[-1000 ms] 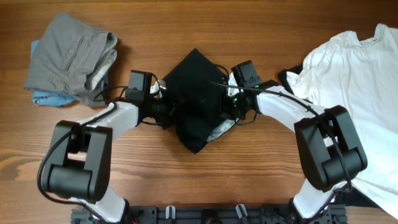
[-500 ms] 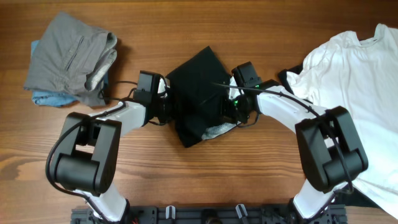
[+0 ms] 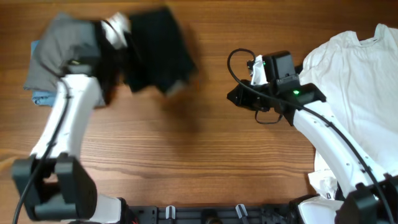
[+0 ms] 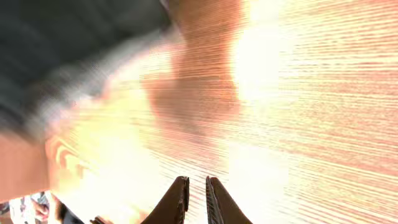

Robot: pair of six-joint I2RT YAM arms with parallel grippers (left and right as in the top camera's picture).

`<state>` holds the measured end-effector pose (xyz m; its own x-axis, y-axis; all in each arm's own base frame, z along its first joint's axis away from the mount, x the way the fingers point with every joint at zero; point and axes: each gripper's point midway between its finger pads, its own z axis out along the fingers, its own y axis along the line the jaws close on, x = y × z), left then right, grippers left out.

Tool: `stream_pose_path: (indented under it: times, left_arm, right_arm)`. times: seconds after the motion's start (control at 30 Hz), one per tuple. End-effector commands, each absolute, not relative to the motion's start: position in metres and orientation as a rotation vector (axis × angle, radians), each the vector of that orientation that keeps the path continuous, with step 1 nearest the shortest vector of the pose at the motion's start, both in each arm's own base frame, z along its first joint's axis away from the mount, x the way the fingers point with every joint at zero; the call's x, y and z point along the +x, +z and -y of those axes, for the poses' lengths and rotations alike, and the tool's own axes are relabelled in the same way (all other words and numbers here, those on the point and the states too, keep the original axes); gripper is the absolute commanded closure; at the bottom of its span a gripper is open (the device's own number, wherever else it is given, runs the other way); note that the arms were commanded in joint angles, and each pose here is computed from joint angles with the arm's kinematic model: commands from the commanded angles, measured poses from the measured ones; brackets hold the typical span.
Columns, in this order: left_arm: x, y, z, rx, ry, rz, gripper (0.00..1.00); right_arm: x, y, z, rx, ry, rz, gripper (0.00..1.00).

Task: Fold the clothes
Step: 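Carry the folded trousers with the left gripper onto the grey stack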

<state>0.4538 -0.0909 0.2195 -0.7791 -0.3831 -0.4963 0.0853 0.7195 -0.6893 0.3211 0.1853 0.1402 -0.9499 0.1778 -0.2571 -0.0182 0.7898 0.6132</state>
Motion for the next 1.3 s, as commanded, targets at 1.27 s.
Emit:
stream_pose_path:
  times: [1.27]
  left_arm:
    - [0.572,0.292,-0.081,-0.552,-0.799,-1.645,0.96]
  right_arm:
    - [0.291,0.125,-0.172,0.201,0.855,-2.83,0.87]
